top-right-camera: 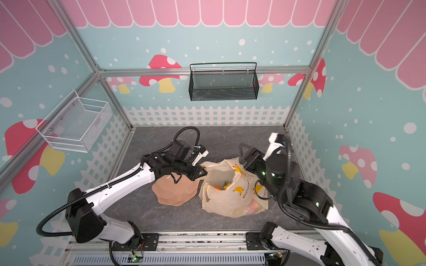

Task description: Place the fruits into the plastic bag

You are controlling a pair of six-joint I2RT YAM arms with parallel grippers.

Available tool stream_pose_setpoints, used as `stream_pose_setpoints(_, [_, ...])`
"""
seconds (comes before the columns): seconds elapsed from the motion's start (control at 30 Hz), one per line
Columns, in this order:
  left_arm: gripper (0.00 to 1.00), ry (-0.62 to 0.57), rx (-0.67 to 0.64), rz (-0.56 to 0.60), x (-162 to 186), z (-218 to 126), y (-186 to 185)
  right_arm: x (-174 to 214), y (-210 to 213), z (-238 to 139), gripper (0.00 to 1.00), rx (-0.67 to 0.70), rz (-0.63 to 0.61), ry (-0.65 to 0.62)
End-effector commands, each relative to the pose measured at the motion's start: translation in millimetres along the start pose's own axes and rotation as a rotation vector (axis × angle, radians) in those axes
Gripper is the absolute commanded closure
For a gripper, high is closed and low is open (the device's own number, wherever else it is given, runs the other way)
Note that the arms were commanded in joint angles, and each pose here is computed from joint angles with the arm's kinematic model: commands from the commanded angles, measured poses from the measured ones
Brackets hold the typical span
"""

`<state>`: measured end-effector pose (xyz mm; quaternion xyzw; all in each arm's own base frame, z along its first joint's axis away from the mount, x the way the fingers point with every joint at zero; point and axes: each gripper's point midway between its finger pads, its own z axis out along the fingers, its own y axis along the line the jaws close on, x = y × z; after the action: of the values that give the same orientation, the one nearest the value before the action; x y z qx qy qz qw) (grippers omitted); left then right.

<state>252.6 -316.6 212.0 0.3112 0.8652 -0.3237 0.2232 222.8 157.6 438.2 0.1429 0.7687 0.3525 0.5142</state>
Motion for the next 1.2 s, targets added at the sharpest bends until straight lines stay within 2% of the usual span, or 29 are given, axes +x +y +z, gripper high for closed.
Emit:
stream_pose_setpoints(0.0, [1.0,-0.02,-0.028,-0.015,-3,-8,4,70,62,50,0.31,-0.178,-0.031,0.234])
stream_pose_setpoints(0.17, [1.0,-0.019,-0.061,-0.053,1,-9,15,157,105,65,0.31,-0.136,0.06,0.333])
stream_pose_setpoints(0.37, [1.0,-0.016,-0.056,-0.083,7,-9,22,222,100,42,0.31,0.016,0.153,0.344])
stream_pose_setpoints(0.53, [1.0,-0.01,-0.051,-0.087,11,-9,24,235,84,22,0.32,0.101,0.187,0.289])
stream_pose_setpoints(0.8, [1.0,-0.007,-0.04,-0.104,9,-8,26,250,69,14,0.33,0.166,0.204,0.285])
stream_pose_setpoints(1.03, [1.0,-0.021,-0.036,-0.12,3,-12,29,288,26,12,0.31,0.312,0.208,0.309])
stream_pose_setpoints(1.17, [1.0,-0.019,-0.02,-0.125,4,-11,27,306,-6,20,0.3,0.376,0.175,0.263])
